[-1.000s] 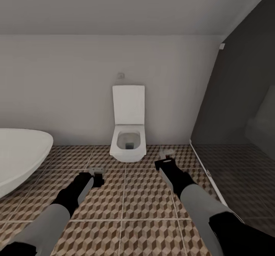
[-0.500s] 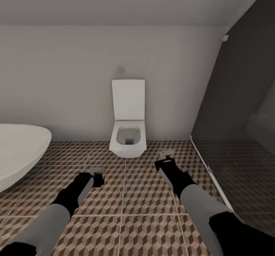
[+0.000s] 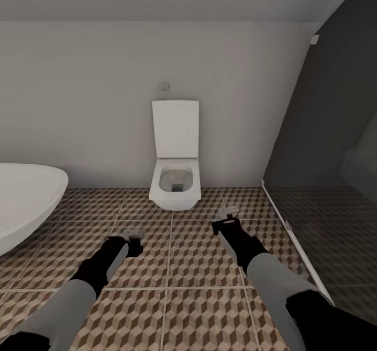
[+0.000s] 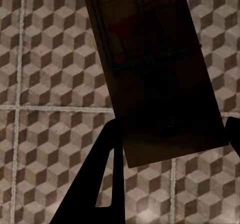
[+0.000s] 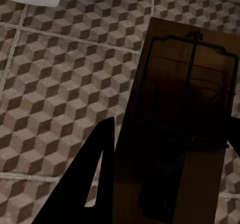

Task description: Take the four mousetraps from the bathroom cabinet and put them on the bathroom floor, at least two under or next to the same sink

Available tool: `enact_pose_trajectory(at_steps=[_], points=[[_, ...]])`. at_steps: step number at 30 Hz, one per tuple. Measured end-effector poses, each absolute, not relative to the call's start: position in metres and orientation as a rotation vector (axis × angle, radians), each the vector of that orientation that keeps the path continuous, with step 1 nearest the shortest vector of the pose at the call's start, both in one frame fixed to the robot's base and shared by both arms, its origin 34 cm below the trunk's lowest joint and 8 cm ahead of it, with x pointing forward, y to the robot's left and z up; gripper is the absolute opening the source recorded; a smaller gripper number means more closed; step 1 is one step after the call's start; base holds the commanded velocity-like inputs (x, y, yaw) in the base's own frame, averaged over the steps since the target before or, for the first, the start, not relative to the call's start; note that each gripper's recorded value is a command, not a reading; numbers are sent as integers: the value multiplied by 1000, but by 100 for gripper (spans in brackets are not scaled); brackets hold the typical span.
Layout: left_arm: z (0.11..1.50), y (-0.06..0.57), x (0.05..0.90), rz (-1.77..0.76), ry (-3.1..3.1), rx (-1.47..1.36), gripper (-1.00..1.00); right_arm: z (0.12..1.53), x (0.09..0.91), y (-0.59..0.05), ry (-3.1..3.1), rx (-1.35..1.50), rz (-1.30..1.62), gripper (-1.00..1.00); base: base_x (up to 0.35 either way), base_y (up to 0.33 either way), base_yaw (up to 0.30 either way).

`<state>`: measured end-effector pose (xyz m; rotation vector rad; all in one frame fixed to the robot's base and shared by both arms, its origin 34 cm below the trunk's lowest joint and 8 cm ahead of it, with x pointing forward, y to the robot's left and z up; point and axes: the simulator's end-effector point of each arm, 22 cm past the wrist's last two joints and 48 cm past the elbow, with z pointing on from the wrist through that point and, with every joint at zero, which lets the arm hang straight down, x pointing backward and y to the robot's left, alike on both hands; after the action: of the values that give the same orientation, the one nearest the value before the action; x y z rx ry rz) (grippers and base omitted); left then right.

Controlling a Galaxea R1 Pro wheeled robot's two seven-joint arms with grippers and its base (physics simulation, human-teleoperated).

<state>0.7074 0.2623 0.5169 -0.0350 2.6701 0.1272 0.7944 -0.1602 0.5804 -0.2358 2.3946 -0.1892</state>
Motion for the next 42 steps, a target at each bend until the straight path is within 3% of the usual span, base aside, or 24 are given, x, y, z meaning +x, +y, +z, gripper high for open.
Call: enact_pose_trajectory(at_steps=[42], points=[[390,255,677,117,2738,-29,-100,449,769,-159,2459,-246,-182,-100,0,0,0]])
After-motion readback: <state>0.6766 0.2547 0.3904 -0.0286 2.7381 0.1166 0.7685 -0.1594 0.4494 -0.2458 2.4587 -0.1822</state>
